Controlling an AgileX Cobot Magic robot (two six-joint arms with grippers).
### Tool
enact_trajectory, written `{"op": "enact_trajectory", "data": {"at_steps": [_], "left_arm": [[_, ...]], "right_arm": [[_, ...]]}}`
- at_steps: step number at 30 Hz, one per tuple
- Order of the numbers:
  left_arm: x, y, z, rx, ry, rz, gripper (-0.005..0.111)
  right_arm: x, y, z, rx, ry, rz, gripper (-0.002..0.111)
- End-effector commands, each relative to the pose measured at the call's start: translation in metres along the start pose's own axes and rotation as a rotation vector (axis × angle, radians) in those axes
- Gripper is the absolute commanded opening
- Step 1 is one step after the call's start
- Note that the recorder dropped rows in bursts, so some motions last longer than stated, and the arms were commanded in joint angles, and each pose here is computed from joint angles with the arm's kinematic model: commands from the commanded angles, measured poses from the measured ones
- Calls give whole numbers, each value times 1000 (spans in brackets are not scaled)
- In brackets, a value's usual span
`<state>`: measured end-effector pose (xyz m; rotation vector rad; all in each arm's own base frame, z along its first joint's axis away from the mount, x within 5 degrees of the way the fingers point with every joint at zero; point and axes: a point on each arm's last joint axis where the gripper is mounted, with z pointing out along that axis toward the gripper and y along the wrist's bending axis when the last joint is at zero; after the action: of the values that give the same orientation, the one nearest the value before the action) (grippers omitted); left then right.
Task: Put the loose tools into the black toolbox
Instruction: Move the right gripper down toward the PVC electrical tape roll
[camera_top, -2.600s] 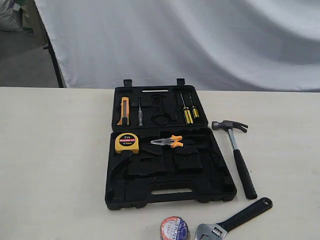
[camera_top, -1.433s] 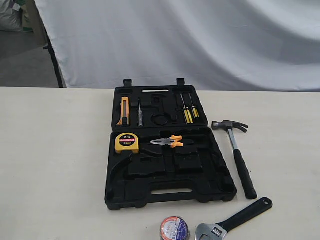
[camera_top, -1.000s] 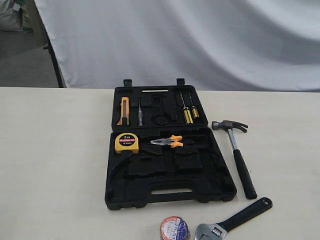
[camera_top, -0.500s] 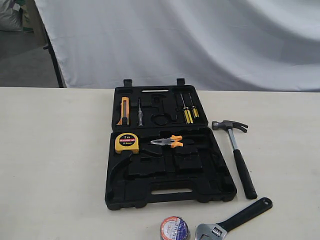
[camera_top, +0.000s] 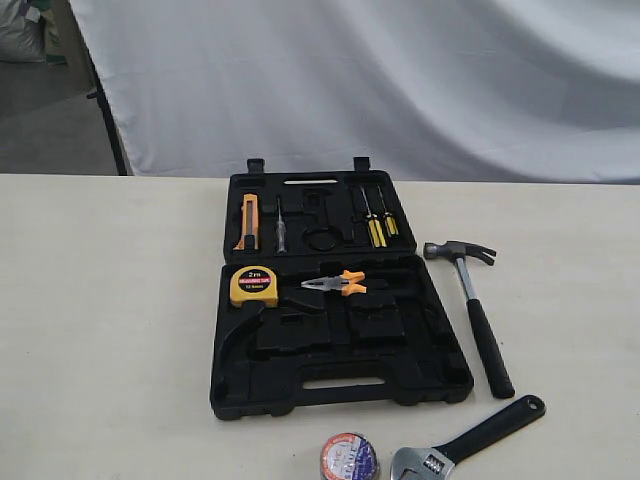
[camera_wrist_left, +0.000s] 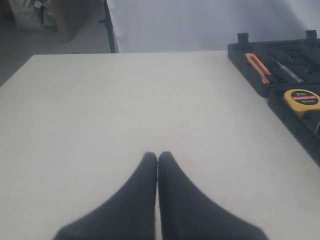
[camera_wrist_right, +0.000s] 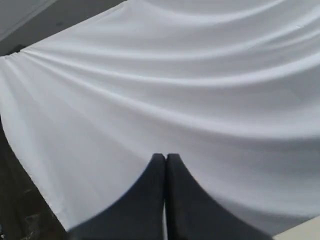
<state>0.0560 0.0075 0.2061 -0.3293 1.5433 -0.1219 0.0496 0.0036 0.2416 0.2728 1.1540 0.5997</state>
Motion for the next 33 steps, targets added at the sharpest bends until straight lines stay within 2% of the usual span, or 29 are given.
{"op": "enact_trajectory", "data": {"at_steps": [1,2,5,10,13,16,20,22,25,28,30,33], "left_arm": [[-2,1,0,-21,-20,0,1],[-2,1,0,-21,-20,0,1],[-2,1,0,-21,-20,0,1],[-2,1,0,-21,-20,0,1],[-2,1,0,-21,-20,0,1],[-2,1,0,-21,-20,0,1],[-2,1,0,-21,-20,0,1],[-2,1,0,-21,-20,0,1],[-2,1,0,-21,-20,0,1],[-2,1,0,-21,-20,0,1],[-2,1,0,-21,-20,0,1],[-2,1,0,-21,-20,0,1]], "right_arm": [[0,5,-1,-59,-7,-110,0],[1,7,-1,-81,4,-163,0],[7,8,2,-94,68,-197,0],[17,8,23,-44,278,-215,0],[29,10,40,-69,424,-223,0],[57,11,69,-112,707,-235,0],[86,8,89,-88,897,-225,0],[112,8,109,-82,1032,-231,0],[135,13,134,-79,1108,-248,0],[157,13,152,36,1199,-291,0],[168,16,151,67,1253,-341,0],[181,32,145,-3,1292,-355,0]]}}
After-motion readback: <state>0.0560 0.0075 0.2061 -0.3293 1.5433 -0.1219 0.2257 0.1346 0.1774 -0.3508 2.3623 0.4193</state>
